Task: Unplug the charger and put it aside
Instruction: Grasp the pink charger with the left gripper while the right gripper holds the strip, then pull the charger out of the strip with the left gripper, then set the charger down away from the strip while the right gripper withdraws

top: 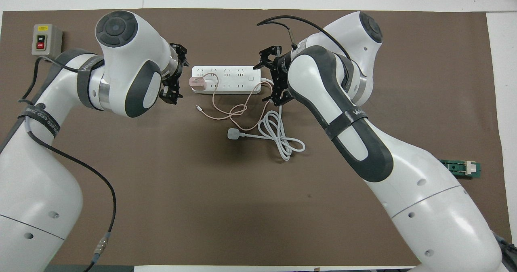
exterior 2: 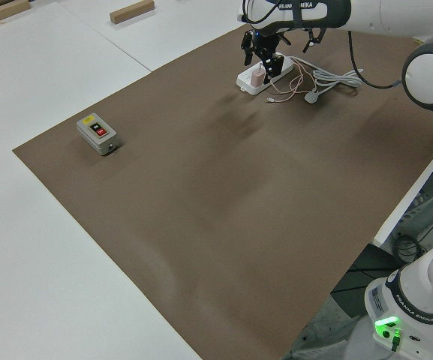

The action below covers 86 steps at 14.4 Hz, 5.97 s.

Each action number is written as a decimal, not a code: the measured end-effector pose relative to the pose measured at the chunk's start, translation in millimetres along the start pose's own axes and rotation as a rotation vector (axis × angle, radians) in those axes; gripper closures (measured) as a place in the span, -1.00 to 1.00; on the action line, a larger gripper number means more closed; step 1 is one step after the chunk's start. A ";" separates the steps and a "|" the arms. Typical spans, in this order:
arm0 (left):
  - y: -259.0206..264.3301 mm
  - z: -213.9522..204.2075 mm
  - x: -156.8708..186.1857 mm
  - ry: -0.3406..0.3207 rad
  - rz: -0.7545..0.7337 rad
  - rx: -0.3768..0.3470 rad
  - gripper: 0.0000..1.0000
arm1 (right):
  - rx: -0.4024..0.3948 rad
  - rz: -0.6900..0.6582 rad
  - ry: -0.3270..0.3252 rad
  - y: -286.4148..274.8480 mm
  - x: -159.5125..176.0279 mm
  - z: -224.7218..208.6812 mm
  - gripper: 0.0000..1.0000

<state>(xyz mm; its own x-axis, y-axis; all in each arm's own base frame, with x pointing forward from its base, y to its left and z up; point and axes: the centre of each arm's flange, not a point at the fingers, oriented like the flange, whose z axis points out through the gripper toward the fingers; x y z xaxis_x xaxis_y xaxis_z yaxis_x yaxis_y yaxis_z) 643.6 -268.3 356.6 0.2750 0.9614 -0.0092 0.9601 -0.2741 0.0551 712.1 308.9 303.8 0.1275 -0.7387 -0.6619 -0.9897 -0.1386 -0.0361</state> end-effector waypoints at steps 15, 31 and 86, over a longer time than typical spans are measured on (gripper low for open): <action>-2.4 14.1 -6.8 0.007 -0.012 -0.011 0.14 | -0.009 0.032 -0.053 -10.3 17.8 54.6 -1.00; -1.7 13.8 -6.5 0.008 -0.024 -0.019 0.37 | -0.063 0.032 -0.114 -12.5 35.5 44.5 -1.00; -126.4 -121.2 290.2 -0.003 0.638 0.084 -1.00 | -0.493 -1.260 0.541 127.3 -39.2 -430.2 -1.00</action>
<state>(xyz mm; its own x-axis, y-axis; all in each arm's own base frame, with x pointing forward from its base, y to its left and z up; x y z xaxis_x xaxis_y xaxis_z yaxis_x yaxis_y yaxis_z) 595.9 48.2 468.0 0.7933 0.6088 -0.0028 0.6085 -0.7931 -0.0276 609.1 36.4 647.2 0.9950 -0.0968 -0.0255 -0.0977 -0.9945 -0.0388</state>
